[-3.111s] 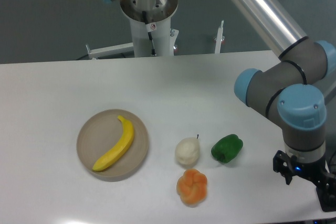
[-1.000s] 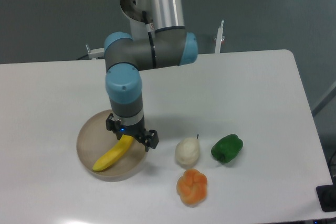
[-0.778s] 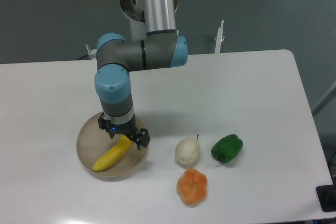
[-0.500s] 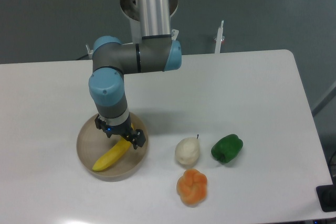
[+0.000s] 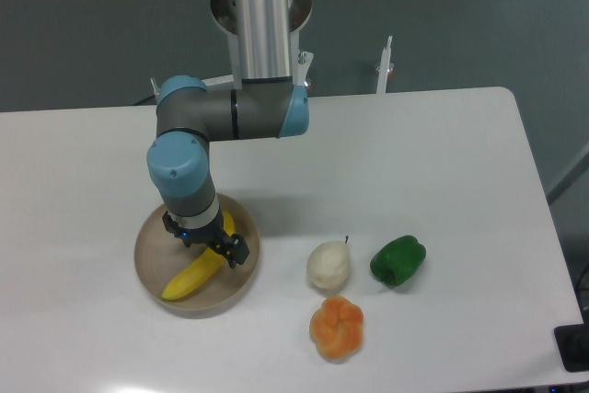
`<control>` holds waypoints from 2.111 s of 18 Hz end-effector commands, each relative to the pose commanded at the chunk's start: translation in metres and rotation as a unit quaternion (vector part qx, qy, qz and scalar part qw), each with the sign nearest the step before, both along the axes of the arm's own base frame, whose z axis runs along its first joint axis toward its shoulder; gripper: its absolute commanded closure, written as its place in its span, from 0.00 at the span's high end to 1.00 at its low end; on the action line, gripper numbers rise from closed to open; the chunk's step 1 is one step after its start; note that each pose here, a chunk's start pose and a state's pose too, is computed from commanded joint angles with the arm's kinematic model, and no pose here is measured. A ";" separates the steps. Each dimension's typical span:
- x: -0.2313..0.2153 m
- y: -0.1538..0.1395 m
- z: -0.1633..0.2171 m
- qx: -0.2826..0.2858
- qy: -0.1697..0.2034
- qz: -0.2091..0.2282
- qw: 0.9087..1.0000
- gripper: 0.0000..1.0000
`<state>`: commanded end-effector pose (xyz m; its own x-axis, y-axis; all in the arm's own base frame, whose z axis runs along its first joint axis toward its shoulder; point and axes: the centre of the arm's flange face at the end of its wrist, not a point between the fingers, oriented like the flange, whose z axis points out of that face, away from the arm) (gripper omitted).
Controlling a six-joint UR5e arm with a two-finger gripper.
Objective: Pick up the banana from the plate
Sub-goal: 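Lower the open gripper onto the yellow banana and close on it, then lift the banana off the plate and carry it toward the pear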
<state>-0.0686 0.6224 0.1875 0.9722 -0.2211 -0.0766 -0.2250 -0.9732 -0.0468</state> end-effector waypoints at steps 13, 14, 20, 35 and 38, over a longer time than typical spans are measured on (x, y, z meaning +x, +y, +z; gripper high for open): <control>0.000 0.001 0.004 0.004 -0.001 -0.005 1.000 0.32; 0.000 0.001 0.007 0.007 -0.001 -0.006 1.000 0.31; -0.026 -0.009 0.065 0.039 0.020 -0.038 0.998 0.31; -0.284 -0.082 0.178 0.056 0.085 -0.081 0.991 0.31; -0.294 -0.082 0.185 0.063 0.089 -0.077 0.991 0.31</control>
